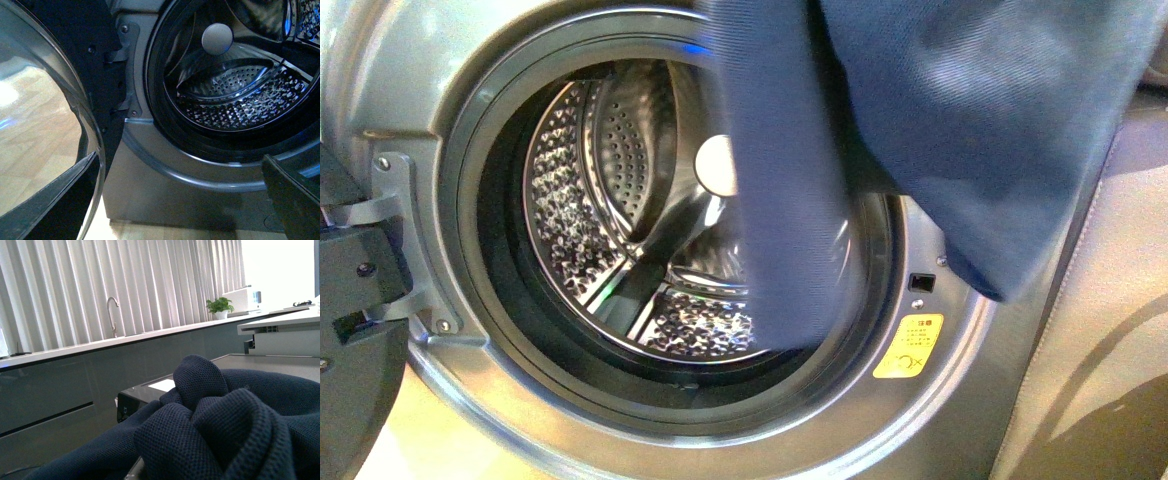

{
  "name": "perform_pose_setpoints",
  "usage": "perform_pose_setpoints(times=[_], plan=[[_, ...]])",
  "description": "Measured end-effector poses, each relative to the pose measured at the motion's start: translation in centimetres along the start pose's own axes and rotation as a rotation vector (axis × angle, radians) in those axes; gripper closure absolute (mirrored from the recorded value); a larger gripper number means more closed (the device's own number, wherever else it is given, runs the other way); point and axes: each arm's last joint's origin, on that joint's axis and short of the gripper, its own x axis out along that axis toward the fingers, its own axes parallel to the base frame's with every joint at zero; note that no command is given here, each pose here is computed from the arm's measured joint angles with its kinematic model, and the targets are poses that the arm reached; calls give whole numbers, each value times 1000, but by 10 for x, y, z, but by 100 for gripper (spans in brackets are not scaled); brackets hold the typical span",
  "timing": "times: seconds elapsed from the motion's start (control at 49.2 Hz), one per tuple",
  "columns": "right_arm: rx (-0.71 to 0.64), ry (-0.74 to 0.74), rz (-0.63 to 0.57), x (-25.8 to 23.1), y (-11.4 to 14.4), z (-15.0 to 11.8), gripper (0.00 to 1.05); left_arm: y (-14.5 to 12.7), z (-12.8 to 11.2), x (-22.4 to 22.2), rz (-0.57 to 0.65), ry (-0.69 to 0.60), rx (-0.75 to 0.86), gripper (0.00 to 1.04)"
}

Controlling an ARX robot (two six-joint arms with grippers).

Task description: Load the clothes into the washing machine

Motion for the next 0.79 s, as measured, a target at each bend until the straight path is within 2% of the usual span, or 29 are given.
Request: perform_pose_setpoints(times=[0.509,0.61,0.712,0.793], plan=[[0,0,1,0,0,0,97,0,0,0,2,0,0,6],[0,0,0,0,0,0,97,2,0,2,16,12,-112,6],[0,0,1,0,0,0,97,7,10,7,0,-4,-181,6],[1,0,0,0,0,0,97,13,32,12,-15,-50,-184,6]])
